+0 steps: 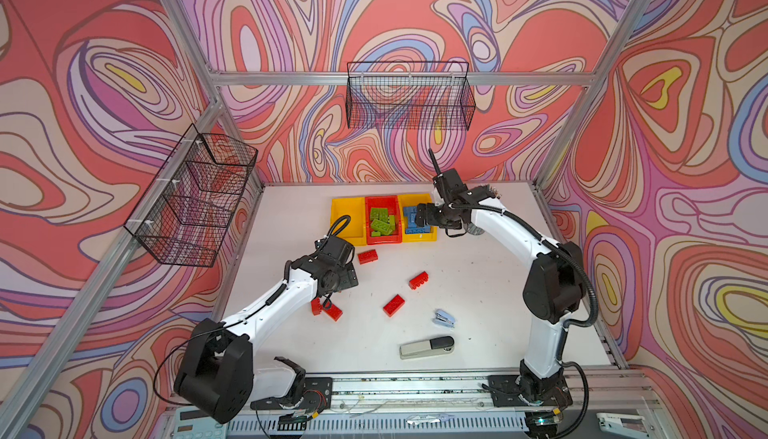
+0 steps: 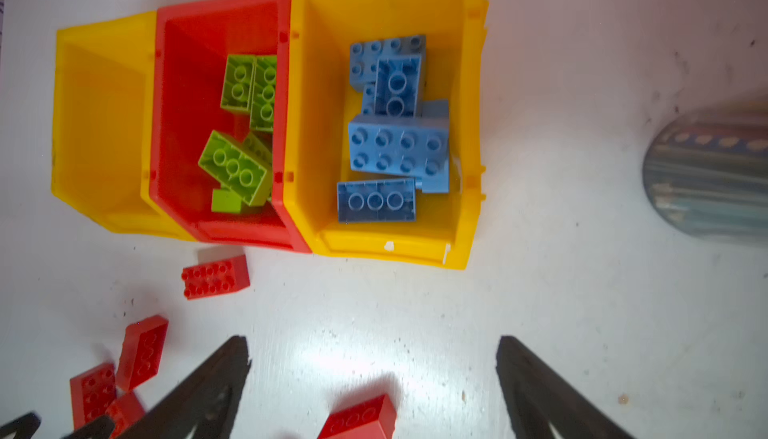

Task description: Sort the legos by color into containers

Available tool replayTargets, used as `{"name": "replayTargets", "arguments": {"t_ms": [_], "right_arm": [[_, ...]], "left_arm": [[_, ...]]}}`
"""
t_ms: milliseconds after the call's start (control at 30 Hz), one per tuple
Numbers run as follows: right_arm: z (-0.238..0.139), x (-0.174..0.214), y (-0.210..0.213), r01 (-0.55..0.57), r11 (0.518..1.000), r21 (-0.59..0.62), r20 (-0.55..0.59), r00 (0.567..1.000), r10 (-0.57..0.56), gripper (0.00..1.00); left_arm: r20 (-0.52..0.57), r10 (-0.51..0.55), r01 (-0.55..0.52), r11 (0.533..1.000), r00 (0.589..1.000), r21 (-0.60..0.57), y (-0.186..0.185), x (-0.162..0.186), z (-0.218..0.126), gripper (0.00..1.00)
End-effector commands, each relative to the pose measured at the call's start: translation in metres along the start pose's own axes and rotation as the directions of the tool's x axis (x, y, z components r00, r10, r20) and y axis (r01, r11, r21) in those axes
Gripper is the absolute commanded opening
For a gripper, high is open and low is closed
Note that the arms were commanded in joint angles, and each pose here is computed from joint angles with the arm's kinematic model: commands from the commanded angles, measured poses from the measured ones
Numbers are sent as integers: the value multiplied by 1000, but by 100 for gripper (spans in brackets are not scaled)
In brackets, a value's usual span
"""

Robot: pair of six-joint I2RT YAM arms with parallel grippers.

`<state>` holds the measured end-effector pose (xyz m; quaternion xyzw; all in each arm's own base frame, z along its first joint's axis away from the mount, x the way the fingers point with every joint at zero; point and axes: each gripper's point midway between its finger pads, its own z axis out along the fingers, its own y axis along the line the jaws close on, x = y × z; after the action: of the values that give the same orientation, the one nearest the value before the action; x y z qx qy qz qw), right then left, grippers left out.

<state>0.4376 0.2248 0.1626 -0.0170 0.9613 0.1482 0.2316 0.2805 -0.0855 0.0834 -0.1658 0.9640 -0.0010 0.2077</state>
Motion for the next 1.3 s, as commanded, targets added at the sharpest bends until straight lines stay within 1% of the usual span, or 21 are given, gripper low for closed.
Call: {"name": "replayTargets", "arguments": {"t_ms": [0, 100, 167, 267, 433, 533, 733, 833, 900, 967, 1000, 1133, 1267], "right_arm": [[-3, 23, 9, -11, 999, -30, -34, 999, 10, 98], [-10, 34, 9, -30, 999, -37, -35, 999, 28, 98], [-13, 39, 9, -42, 998, -43, -36, 999, 41, 98], [-17, 42, 7, -56, 998, -40, -33, 998, 55, 98], [-19, 42, 3, -64, 998, -18, -24, 998, 64, 98], [-17, 43, 0, -67, 998, -1, -22, 998, 67, 98], [-15, 46, -2, -73, 997, 3, -25, 997, 73, 98], [-13, 44, -1, -40, 999, 2, -35, 999, 40, 98], [-9, 41, 3, -10, 1000, -2, -64, 998, 10, 98], [-4, 38, 11, 16, 1000, -23, -91, 996, -18, 98], [-3, 35, 14, 25, 999, -33, -93, 995, -28, 98], [-3, 22, 21, 47, 998, -52, -79, 996, -51, 98], [-3, 21, 25, 46, 996, -72, -78, 996, -52, 98]], "left_arm": [[-39, 31, -32, 999, 999, -16, -5, -7, 11, 100], [-57, 47, -47, 999, 997, -1, -10, -12, 24, 100], [-83, 50, -50, 999, 995, -1, -9, -16, 33, 98], [-129, 56, -58, 998, 990, -14, -6, -23, 45, 90], [-163, 70, -72, 997, 984, -7, -7, -30, 56, 76], [-197, 64, -65, 998, 978, 2, -10, -26, 63, 66], [-239, 40, -41, 999, 970, 2, -10, -15, 67, 55], [-253, 12, -20, 999, 967, -31, -1, -8, 66, 48], [-258, -17, 0, 998, 966, -66, 4, -5, 64, 39], [-256, -40, 20, 997, 966, -79, 6, -7, 60, 31], [-257, -49, 28, 996, 965, -84, 6, -6, 59, 29], [-271, -58, 28, 993, 961, -116, 12, -2, 59, 27], [-280, -56, 16, 989, 958, -145, 20, 4, 59, 26]]}}
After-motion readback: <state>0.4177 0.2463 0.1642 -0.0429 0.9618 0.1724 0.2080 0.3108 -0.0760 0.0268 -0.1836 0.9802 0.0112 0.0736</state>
